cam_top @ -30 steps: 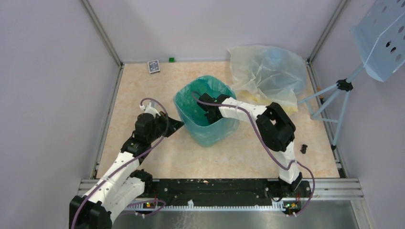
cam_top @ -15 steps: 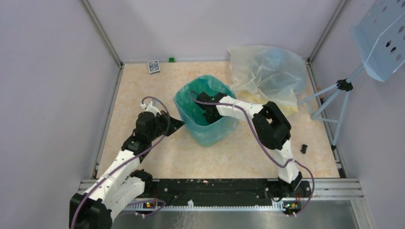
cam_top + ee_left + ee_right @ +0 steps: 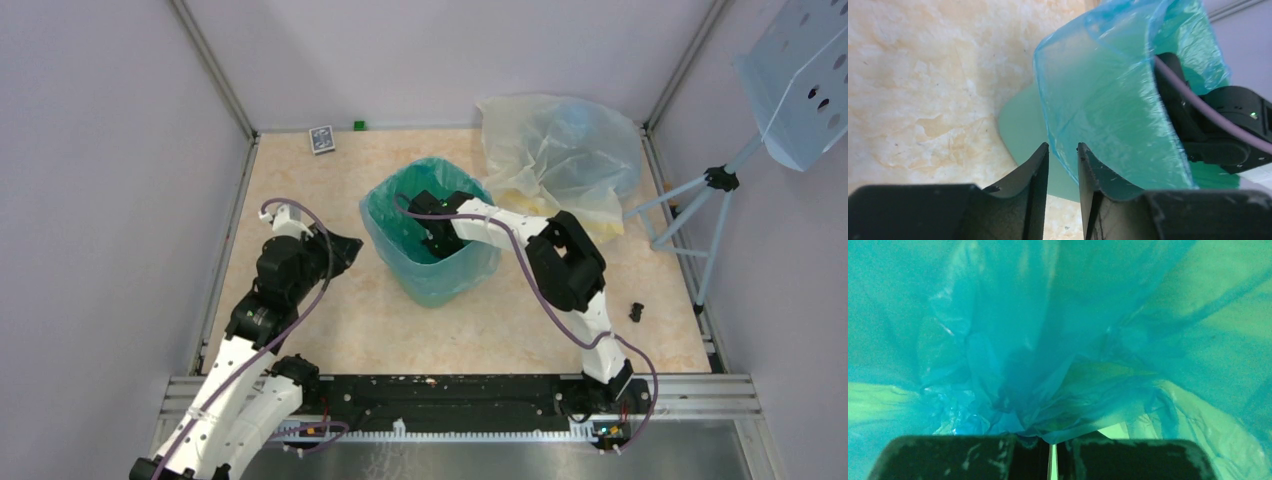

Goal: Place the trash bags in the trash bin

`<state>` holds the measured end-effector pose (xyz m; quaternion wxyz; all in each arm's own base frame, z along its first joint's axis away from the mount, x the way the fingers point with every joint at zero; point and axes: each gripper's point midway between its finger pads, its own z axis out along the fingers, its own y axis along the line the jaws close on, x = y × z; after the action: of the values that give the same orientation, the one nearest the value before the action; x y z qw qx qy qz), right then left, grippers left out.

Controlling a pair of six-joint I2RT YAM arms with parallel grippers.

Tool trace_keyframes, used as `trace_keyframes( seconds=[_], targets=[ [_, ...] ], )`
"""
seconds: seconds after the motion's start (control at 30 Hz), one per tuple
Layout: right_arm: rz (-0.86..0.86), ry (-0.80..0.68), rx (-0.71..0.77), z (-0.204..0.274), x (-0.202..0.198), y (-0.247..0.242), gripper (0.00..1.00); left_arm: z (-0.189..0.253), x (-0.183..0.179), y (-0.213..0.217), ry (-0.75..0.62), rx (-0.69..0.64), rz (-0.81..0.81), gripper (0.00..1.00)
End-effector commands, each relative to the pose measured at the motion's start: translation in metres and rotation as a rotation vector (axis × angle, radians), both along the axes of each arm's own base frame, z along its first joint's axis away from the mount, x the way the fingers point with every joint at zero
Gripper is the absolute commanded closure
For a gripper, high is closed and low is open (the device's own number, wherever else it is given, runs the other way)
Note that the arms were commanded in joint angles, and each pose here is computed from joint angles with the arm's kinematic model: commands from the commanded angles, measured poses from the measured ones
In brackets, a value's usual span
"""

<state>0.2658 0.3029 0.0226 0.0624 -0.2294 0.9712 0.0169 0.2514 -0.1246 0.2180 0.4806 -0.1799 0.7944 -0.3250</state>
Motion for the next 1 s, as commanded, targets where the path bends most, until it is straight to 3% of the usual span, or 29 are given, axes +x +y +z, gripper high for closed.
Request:
trace_keyframes(
  seconds=[0.0, 0.57, 0.77, 0.97],
  targets=[
    [0.038, -0.040, 0.137, 0.020, 0.004, 0.022, 1.00, 0.032, 0.001, 0.017, -0.073, 0.091, 0.046, 0.66],
    [0.082, -0.196, 0.381, 0.147, 0.004, 0.039, 1.00, 0.066, -0.001, 0.001, -0.134, 0.078, -0.055, 0.52],
    [0.113, -0.352, 0.457, 0.221, 0.014, 0.035, 1.00, 0.060, -0.001, -0.004, -0.113, 0.092, -0.089, 0.45],
    [0.120, -0.526, 0.441, 0.275, 0.023, 0.009, 1.00, 0.077, 0.000, -0.003, -0.129, 0.126, -0.102, 0.35]
  ],
)
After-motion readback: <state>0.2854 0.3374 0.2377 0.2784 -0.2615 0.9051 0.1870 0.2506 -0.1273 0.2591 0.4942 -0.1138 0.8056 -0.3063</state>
